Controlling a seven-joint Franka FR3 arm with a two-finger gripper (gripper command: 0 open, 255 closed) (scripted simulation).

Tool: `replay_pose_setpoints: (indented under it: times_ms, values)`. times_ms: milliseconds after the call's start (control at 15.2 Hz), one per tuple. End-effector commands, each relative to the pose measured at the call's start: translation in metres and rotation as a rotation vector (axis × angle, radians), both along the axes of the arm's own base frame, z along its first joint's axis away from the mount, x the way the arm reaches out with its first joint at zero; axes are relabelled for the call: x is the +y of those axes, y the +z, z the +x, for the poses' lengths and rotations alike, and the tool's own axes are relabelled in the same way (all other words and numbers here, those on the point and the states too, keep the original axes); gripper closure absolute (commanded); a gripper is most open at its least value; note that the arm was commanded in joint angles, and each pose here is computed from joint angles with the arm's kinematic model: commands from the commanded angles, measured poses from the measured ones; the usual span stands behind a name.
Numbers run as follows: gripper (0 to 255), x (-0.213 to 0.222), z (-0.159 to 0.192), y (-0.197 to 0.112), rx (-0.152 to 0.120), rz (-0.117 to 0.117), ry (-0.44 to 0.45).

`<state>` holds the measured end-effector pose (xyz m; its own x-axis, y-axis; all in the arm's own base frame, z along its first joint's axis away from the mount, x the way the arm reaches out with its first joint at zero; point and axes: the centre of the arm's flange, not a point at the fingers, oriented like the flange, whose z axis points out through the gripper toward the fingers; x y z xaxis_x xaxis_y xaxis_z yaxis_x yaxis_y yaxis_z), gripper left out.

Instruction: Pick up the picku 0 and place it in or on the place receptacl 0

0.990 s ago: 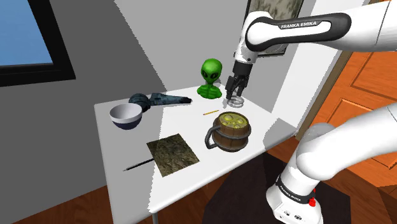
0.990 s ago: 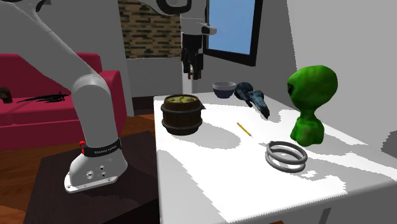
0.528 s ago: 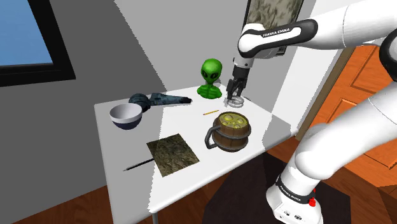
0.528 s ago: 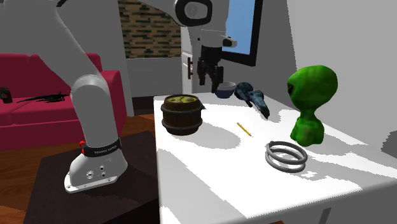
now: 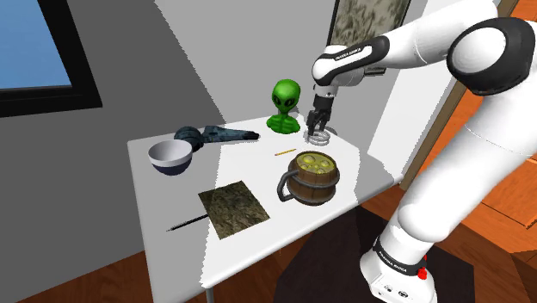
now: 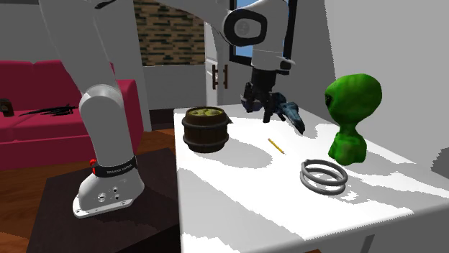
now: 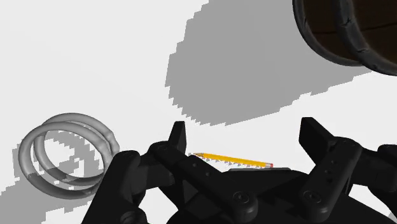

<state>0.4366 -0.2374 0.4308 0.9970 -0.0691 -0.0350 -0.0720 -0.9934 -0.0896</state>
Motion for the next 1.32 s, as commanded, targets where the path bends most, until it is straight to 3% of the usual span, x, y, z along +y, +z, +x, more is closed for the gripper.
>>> replay_pose_setpoints:
  times_ms: [0,858,1254]
  values:
    - [0,-0.024,0.012,-0.010,0.005,-0.007,0.003]
    - [0,-0.160,0.077,-0.080,0.039,-0.045,0.015]
    - [0,-0.158,0.074,-0.112,0.039,-0.045,0.015]
